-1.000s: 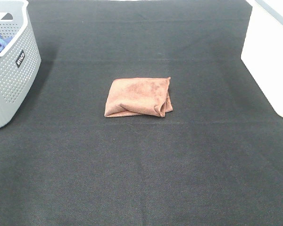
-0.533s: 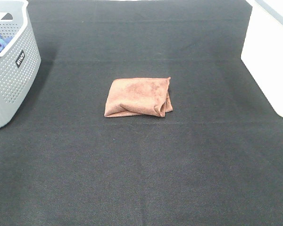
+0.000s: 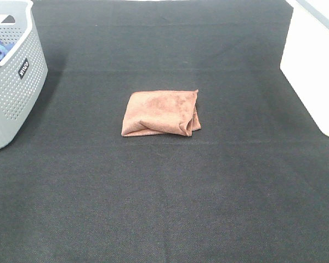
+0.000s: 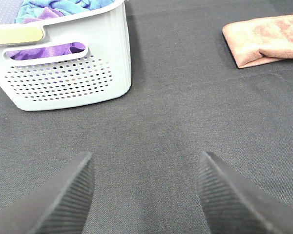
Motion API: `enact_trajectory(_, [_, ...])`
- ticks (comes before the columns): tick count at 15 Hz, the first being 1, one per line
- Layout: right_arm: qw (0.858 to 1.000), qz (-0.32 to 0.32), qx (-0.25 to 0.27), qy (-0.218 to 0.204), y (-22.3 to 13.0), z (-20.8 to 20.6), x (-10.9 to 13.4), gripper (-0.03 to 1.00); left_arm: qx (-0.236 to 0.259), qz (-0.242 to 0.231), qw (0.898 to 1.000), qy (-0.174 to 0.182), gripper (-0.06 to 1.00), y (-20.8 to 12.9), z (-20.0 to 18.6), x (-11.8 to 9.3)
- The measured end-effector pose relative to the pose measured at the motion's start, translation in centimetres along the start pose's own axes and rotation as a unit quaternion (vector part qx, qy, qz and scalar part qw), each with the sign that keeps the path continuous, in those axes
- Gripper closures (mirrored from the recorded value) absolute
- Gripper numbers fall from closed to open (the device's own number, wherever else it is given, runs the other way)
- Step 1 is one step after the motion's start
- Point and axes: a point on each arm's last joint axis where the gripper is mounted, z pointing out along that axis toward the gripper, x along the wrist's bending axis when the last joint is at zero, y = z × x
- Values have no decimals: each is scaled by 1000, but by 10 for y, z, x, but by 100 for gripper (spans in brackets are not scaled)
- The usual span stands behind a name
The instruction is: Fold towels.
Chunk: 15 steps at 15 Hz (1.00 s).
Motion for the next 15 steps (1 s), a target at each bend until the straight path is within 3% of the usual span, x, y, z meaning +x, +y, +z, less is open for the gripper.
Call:
enact_trajectory(3, [1000, -1, 0, 2, 0, 0, 0, 22, 0, 0, 1000, 0, 35, 0, 0, 0])
enact_trajectory(6, [999, -14, -1, 30, 0, -1, 0, 22, 0, 0, 1000, 0, 35, 0, 0, 0])
enact_trajectory(15, [999, -9, -1, 31, 0, -1, 1, 22, 0, 0, 1000, 0, 35, 0, 0, 0])
